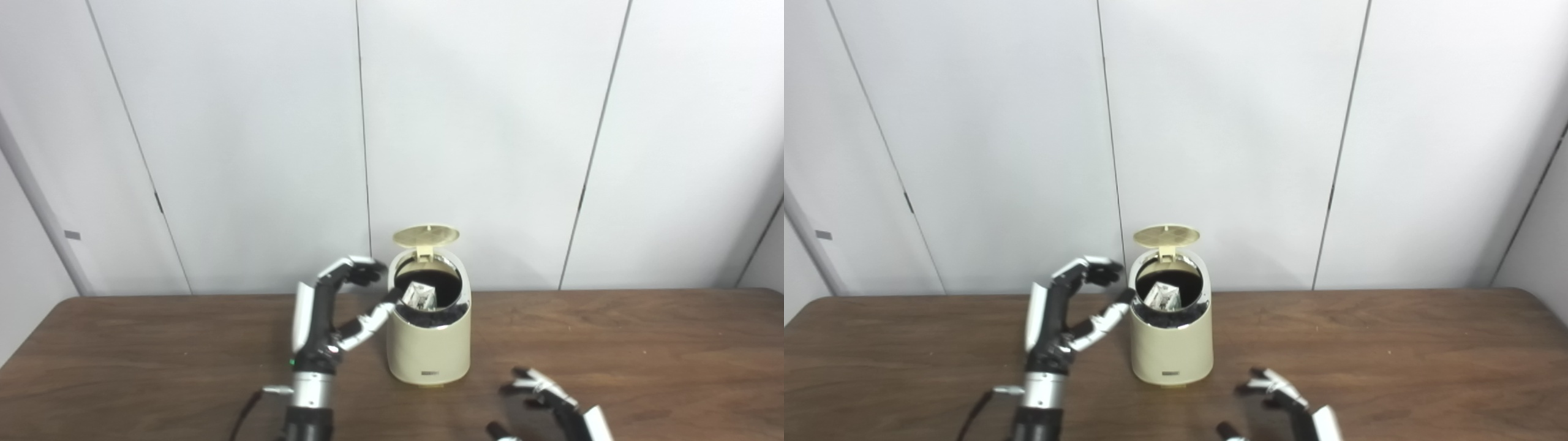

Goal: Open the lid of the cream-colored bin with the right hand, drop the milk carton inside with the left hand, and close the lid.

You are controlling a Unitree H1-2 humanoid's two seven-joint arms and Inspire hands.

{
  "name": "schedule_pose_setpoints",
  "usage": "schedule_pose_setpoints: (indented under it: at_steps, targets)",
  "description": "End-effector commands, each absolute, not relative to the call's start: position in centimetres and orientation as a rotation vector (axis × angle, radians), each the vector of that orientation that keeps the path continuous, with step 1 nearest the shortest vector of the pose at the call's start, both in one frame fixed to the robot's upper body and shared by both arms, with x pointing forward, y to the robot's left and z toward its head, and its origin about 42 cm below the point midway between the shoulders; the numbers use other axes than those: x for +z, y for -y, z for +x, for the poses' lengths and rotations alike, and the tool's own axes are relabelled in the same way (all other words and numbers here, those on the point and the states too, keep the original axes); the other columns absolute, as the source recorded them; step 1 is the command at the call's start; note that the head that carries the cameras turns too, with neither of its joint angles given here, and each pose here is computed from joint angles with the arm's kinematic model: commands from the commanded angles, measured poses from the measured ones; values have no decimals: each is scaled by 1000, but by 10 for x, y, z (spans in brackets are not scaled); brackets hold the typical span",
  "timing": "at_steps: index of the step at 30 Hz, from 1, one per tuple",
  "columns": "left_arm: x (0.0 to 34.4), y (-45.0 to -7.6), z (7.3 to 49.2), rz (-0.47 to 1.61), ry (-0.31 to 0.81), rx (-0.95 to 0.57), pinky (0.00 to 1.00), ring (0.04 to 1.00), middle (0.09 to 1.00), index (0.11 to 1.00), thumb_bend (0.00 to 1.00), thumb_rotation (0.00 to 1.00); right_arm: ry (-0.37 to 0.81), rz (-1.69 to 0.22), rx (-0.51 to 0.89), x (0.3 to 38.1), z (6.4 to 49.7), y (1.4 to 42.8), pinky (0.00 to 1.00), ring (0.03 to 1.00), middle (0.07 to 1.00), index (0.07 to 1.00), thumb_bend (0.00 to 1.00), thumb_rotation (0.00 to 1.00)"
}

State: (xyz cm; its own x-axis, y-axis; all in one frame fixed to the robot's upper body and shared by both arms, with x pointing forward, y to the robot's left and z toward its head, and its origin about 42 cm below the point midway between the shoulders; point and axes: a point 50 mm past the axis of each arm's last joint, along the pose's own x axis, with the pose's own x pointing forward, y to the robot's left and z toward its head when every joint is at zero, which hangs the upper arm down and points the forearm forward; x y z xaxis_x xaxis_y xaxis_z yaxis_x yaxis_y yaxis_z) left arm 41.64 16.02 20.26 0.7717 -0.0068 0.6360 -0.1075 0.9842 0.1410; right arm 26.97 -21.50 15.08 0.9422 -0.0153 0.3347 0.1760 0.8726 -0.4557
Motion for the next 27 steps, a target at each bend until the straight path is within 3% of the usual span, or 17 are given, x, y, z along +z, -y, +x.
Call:
schedule_pose_setpoints:
  at_steps: [1, 5, 8, 11, 17, 20, 27]
  targets:
    - [230, -165, 417, 126, 766, 31, 568, 592, 632, 662, 559, 849, 487, -475, -128, 188, 279, 211, 817, 889, 894, 879, 545, 860]
    - [232, -184, 397, 73, 775, 23, 529, 581, 612, 634, 390, 760, 614, -491, -158, 224, 295, 224, 821, 895, 914, 907, 614, 836]
    - [226, -196, 383, 64, 763, 6, 526, 590, 628, 643, 342, 727, 691, -508, -138, 243, 310, 234, 798, 880, 918, 914, 694, 790]
    - [217, -207, 370, 47, 735, -36, 558, 633, 674, 682, 363, 703, 744, -579, -115, 272, 324, 235, 783, 879, 917, 910, 754, 791]
    - [203, -223, 352, 53, 699, -38, 594, 670, 702, 707, 341, 655, 794, -723, -60, 327, 339, 222, 723, 902, 961, 958, 763, 845]
    - [192, -226, 342, 50, 643, -40, 589, 678, 721, 716, 338, 714, 783, -802, -53, 352, 347, 214, 723, 931, 960, 958, 832, 897]
    - [168, -221, 326, 35, 544, -37, 631, 698, 722, 729, 389, 729, 770, -963, 15, 392, 370, 200, 838, 932, 941, 940, 802, 886]
